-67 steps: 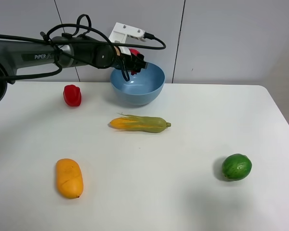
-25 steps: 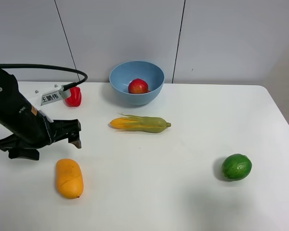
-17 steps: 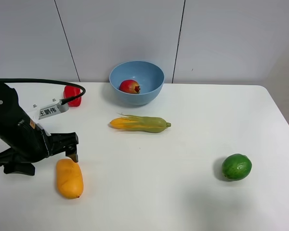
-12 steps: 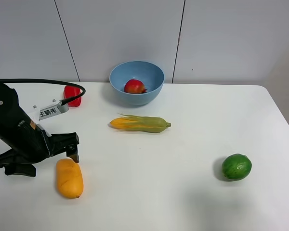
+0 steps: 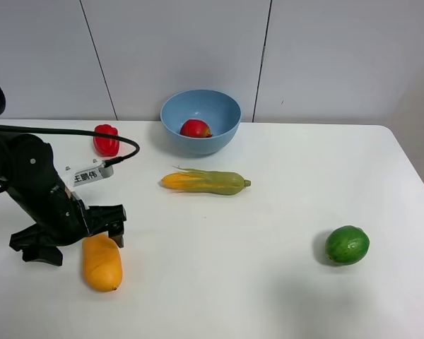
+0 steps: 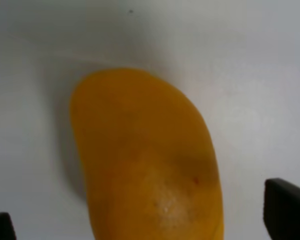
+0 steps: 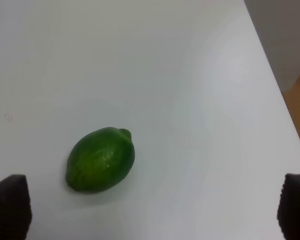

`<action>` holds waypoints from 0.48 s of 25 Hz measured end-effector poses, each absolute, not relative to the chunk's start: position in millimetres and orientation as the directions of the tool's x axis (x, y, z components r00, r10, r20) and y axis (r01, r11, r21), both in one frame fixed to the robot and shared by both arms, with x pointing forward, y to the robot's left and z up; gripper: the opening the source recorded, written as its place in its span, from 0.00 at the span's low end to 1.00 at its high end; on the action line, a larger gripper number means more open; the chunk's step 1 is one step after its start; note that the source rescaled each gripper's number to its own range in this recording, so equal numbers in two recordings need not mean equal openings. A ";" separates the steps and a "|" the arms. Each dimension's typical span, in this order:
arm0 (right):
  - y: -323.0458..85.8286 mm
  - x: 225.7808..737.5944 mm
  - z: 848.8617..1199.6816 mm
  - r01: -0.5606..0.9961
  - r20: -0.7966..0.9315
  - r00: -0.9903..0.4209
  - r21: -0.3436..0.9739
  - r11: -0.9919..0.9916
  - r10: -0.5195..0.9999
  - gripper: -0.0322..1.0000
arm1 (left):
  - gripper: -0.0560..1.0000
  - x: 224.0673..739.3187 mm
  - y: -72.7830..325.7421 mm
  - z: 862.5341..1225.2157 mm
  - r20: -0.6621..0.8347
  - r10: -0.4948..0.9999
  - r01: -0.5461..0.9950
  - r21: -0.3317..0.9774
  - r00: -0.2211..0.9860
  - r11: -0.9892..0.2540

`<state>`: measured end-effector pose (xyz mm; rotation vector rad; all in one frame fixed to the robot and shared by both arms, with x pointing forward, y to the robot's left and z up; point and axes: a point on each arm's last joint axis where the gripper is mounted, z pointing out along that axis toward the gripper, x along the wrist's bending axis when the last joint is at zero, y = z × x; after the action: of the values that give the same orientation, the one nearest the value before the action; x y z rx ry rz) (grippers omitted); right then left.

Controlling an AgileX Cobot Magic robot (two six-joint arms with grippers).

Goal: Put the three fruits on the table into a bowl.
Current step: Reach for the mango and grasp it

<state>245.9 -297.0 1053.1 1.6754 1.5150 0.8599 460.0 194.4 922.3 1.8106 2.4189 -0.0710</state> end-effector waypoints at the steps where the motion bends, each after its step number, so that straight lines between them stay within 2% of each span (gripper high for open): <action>1: -297.0 245.9 1053.1 0.524 0.016 0.092 0.849 -0.062 0.996 0.99 | 0.98 459.8 192.3 920.5 -0.124 0.954 0.960 0.032 -0.273 0.279; 12: -297.0 245.9 1053.1 0.524 0.016 0.092 0.849 -0.062 0.996 0.99 | 0.98 461.1 188.8 892.9 -0.071 0.959 0.961 -0.043 -0.275 0.273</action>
<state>245.9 -297.0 1053.1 1.6754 1.5150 0.8599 461.1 188.8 892.9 1.8725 2.4815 -0.1198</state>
